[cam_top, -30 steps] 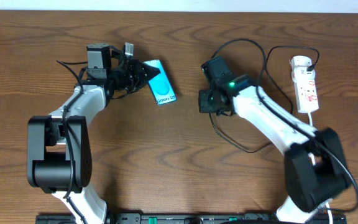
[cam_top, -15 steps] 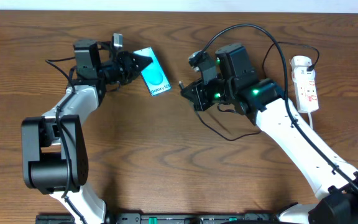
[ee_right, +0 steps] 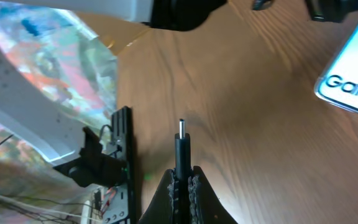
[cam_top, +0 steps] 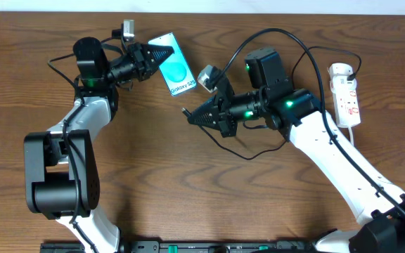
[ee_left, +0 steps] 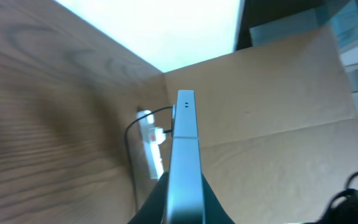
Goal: Plug charger to phone and switch on socket
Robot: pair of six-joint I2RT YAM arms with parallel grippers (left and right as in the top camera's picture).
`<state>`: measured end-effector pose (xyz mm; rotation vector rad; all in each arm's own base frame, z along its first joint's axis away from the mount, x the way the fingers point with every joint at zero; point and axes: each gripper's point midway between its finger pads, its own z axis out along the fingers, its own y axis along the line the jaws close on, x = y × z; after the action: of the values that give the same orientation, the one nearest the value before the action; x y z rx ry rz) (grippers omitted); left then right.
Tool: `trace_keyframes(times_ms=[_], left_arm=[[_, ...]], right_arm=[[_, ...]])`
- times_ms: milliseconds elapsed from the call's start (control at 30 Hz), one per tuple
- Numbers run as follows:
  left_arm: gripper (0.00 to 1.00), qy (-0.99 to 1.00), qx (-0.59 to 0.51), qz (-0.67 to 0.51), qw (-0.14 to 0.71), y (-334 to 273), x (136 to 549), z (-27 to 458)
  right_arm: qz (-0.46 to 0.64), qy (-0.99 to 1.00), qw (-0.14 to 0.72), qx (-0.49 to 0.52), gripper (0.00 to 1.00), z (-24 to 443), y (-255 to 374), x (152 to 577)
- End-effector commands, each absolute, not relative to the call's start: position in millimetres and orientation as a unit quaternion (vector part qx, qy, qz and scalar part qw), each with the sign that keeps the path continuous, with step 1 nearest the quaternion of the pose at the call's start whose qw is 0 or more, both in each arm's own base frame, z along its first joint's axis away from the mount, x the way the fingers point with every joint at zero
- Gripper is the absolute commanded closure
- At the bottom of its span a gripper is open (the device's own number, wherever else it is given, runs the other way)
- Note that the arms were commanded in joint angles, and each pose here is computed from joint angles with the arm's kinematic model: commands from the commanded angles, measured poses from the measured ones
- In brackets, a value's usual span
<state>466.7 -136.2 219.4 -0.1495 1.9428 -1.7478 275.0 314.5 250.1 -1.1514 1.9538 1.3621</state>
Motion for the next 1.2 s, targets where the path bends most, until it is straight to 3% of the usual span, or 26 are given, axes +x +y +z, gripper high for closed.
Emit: trace_keyframes(times_ms=[0, 633, 967, 1167], left_arm=[[0.93, 0.708, -0.058, -0.662, 0.238, -136.7, 462.8, 229.7], [0.93, 0.698, -0.071, -0.664, 0.258, -115.7, 468.4, 239.0], [0.93, 0.634, -0.039, -0.709, 0.308, -102.8, 455.7, 303.7], [0.93, 0.622, -0.045, -0.714, 0.318, -91.6, 454.1, 313.1]], right_arm=[[0.522, 0.677, 0.257, -0.451, 0.99, 270.3, 318.9, 263.7], [0.519, 0.665, 0.272, -0.463, 0.99, 273.1, 320.1, 264.8], [0.533, 0.657, 0.292, -0.447, 0.99, 289.9, 328.8, 273.4], [0.545, 0.671, 0.292, -0.410, 0.99, 300.5, 334.1, 282.2]])
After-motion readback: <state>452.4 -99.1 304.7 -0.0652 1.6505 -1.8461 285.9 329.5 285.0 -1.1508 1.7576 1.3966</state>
